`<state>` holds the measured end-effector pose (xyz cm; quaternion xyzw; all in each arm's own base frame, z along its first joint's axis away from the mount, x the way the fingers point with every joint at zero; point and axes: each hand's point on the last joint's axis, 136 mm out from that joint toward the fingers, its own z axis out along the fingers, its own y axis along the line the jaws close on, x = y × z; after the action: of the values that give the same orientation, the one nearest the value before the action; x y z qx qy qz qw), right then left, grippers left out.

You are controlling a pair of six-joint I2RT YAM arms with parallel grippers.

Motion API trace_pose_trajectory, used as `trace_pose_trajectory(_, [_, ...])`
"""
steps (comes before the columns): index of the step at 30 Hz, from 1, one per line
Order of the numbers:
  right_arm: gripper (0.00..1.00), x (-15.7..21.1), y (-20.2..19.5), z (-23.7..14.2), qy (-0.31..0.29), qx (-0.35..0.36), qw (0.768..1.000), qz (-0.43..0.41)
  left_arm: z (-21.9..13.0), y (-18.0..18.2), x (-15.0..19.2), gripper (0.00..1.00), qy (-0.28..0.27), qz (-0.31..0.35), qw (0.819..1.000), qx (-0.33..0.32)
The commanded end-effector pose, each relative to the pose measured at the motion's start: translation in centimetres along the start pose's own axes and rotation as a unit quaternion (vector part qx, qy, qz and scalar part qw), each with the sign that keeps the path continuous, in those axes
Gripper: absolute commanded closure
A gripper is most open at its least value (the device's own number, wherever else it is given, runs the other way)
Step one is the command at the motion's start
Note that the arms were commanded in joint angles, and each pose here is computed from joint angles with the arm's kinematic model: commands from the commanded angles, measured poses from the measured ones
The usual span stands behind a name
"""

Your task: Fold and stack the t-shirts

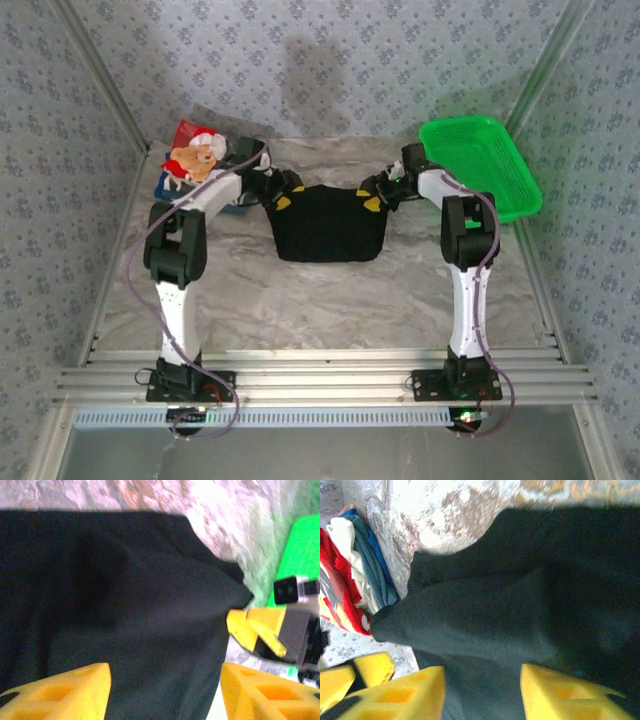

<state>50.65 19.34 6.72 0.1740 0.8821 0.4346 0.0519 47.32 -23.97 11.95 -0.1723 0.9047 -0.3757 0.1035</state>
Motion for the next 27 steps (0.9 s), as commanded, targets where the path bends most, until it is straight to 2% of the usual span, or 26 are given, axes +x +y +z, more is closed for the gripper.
trace_pose_trajectory(1, [0.41,3.4,4.3,-2.7,0.006,0.011,0.998,-0.069,-4.9,1.4,2.8,0.36,-0.006,0.029,0.998,-0.047])
trace_pose_trajectory(5, [0.29,6.0,4.9,-2.4,0.031,0.013,0.994,-0.106,-4.4,5.9,3.9,0.29,0.0,0.037,0.995,-0.095])
trace_pose_trajectory(9, [0.16,7.1,6.5,-3.1,0.026,-0.013,0.99,-0.141,-2.5,7.3,3.4,0.26,-0.008,0.075,0.989,-0.131])
trace_pose_trajectory(13, [0.1,8.4,8.6,-3.9,0.031,-0.046,0.984,-0.17,-0.2,7.9,2.9,0.24,-0.008,0.09,0.984,-0.154])
trace_pose_trajectory(19, [0.06,10.2,11.3,-5.3,0.029,-0.08,0.974,-0.209,2.2,10.0,2.4,0.23,-0.016,0.068,0.977,-0.2])
trace_pose_trajectory(23, [0.05,11.4,12.1,-5.4,0.038,-0.093,0.97,-0.219,3.8,9.0,2.4,0.23,-0.025,0.072,0.978,-0.192])
trace_pose_trajectory(26, [0.04,12.1,11.8,-5.2,0.05,-0.096,0.97,-0.216,4.8,9.2,2.9,0.23,-0.008,0.072,0.976,-0.205])
trace_pose_trajectory(27, [0.0,12.2,11.5,-5.0,0.054,-0.096,0.971,-0.211,4.8,9.8,3.1,0.24,-0.003,0.069,0.973,-0.221])
